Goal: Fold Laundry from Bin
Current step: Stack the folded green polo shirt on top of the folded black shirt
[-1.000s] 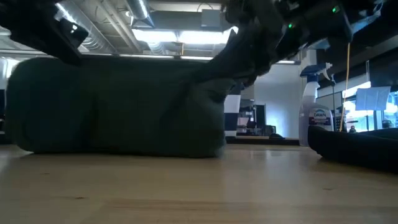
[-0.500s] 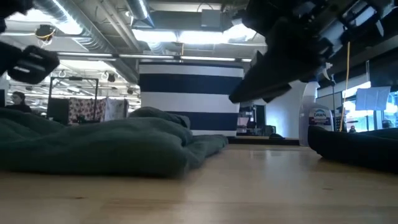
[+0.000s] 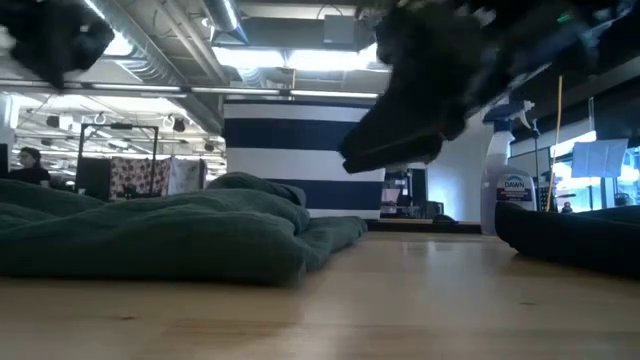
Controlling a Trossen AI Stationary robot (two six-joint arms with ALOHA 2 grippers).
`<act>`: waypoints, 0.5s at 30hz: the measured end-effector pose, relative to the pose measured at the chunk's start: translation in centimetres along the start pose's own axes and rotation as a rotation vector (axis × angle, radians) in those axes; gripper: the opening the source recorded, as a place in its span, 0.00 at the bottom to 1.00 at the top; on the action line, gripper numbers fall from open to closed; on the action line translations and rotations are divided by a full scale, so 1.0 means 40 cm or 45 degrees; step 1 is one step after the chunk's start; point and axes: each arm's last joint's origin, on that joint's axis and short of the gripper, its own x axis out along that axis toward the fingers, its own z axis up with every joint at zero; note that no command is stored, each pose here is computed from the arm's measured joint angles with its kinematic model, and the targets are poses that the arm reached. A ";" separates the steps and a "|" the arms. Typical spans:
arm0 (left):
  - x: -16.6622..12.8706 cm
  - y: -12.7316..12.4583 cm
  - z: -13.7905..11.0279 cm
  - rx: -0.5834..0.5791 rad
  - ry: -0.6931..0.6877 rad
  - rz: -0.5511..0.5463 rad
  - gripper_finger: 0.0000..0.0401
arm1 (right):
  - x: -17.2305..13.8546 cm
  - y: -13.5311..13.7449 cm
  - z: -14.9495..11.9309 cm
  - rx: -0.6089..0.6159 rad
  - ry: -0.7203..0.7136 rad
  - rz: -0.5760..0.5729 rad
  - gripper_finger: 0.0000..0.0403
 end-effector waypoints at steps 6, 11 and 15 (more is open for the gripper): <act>-0.002 0.052 0.018 0.148 -0.015 0.283 0.48 | 0.028 -0.113 0.048 0.148 -0.026 -0.058 0.52; 0.022 0.112 0.021 0.066 0.051 0.346 0.48 | 0.040 -0.224 0.083 0.261 -0.025 -0.049 0.52; 0.052 0.149 -0.016 0.023 0.108 0.403 0.48 | 0.041 -0.289 0.102 0.360 -0.030 0.003 0.52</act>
